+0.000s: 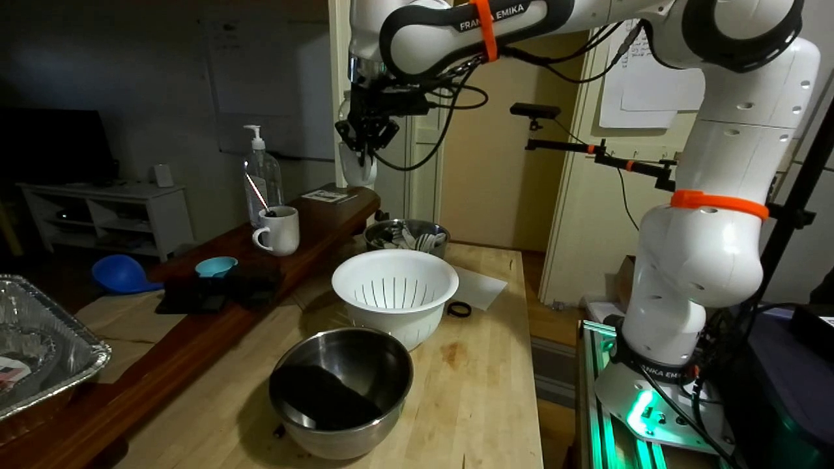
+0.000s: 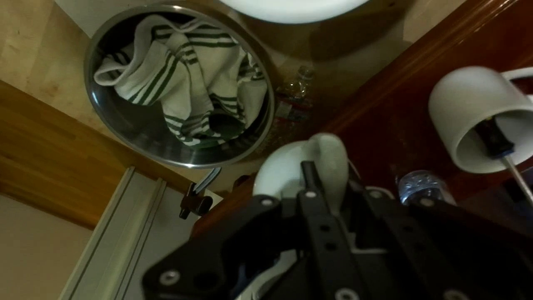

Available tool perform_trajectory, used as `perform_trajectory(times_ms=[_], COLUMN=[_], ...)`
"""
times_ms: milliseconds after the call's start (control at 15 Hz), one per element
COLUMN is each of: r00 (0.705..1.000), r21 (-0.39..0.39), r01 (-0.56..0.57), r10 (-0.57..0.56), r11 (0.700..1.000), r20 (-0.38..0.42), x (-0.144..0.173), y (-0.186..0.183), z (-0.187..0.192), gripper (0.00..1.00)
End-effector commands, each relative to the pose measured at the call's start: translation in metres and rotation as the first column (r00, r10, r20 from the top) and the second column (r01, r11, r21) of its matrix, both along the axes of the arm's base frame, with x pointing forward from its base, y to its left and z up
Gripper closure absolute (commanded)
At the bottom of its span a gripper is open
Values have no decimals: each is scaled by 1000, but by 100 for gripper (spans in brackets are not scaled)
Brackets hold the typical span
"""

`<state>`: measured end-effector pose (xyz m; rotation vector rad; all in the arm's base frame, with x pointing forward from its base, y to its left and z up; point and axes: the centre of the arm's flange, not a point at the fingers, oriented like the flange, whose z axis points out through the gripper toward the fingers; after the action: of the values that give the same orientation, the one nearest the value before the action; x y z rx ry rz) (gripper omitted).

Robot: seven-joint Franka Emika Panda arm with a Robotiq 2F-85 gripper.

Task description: Move the soap bottle forward and put the jar inside the white bowl

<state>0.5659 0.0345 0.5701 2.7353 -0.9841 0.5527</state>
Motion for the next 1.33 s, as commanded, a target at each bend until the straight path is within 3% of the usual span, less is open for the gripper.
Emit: perform_trajectory(times_ms=[0,333,667,1000,1267], r00=[999,996,989,945,891], r21=[-54,-79,43,134,163], r01=[-35,-54,108,312,445], r10=[37,59,-112,-322,-454], r11=[998,995,993,941,880], r20=[32,62,97,64,19], x=[-16,-40,-63,-92,-117], y=[34,84,116,132,132], z=[-8,-37,-63,-91,-113], gripper=[96,96,96,96,96])
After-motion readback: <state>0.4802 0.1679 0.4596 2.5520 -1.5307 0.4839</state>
